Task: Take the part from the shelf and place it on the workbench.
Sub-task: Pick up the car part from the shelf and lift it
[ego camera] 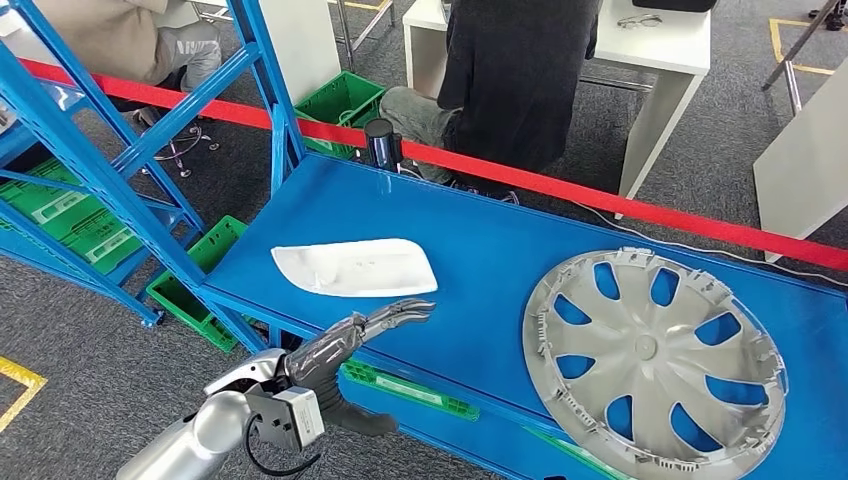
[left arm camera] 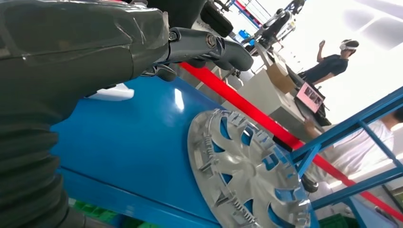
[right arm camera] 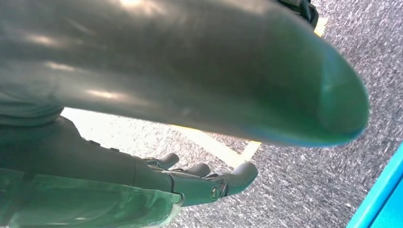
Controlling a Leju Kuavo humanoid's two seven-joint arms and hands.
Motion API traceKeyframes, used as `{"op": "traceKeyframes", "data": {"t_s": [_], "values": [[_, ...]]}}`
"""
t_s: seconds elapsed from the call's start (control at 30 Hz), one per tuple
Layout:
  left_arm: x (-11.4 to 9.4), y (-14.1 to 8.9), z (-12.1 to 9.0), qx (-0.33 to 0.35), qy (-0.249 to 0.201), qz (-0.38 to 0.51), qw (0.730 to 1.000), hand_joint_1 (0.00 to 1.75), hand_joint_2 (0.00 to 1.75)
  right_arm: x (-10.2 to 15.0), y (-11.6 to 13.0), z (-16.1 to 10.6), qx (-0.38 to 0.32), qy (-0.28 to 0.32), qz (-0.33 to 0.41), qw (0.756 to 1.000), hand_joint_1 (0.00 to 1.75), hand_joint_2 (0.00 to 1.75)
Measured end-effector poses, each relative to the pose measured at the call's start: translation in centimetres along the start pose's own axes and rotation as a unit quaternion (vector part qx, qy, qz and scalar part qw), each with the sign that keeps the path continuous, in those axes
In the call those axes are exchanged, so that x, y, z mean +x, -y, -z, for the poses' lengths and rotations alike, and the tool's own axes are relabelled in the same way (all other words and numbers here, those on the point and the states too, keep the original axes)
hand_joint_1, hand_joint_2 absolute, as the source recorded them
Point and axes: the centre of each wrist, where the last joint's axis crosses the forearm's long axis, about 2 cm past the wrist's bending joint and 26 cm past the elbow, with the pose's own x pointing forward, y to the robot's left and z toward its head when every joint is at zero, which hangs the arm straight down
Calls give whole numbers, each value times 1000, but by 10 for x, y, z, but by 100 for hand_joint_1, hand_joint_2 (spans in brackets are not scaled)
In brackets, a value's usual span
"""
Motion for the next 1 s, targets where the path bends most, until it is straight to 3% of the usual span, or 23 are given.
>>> {"op": "traceKeyframes", "data": {"t_s": [0.67,0.83,1.0], "values": [[-1,0,1,-9,-11,52,999,0,175,-3,-13,1,0,-4,10,1000,0,0],[2,-3,3,-15,-37,133,990,0,175,-4,-21,2,11,-1,13,1000,0,0],[4,-7,9,-8,-106,305,946,0,175,-5,-25,2,28,1,19,999,0,0]]}}
